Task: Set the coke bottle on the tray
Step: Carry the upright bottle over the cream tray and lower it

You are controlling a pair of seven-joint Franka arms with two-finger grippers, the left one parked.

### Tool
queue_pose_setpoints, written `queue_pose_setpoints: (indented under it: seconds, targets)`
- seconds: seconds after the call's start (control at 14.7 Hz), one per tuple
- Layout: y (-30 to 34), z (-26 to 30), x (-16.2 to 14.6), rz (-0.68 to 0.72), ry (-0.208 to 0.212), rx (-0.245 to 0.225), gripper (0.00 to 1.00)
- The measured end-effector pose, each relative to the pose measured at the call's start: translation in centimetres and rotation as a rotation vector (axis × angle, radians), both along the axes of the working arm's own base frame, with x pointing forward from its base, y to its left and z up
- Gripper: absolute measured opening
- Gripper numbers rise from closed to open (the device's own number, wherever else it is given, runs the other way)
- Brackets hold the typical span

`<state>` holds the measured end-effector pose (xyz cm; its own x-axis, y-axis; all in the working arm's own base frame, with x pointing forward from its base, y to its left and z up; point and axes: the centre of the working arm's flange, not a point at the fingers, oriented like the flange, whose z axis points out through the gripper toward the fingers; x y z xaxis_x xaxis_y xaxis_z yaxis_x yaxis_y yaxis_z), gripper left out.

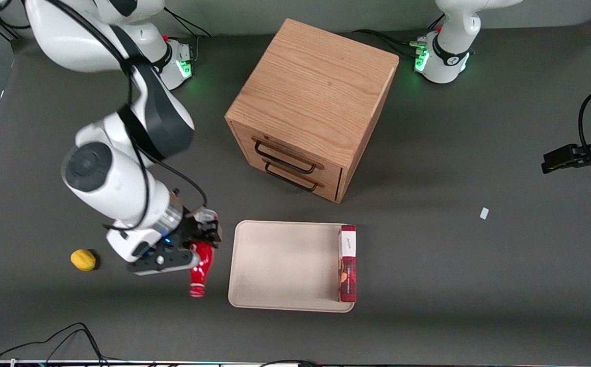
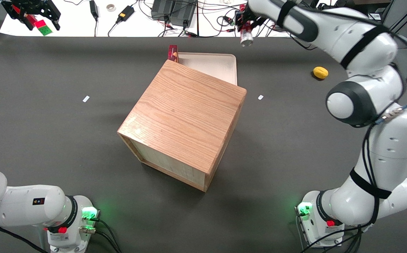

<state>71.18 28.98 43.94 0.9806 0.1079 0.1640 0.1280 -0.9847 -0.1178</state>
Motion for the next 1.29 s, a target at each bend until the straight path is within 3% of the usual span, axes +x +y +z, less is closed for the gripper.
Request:
queue_pose_setpoints:
  seconds: [0.14,0.34,0.61,1.29]
  targets:
    - [0.4,-5.3,1.2,0.042,0.012,-0.002,0.55]
    - [0.7,-12.3,1.7,0.065,0.064,-0.012,0.55]
    - [1.4,-17.7,1.3,0.049,0.126,-0.021,0.55]
    - [2.8,-23.6,0.9,-0.044,0.134,0.004,0.55]
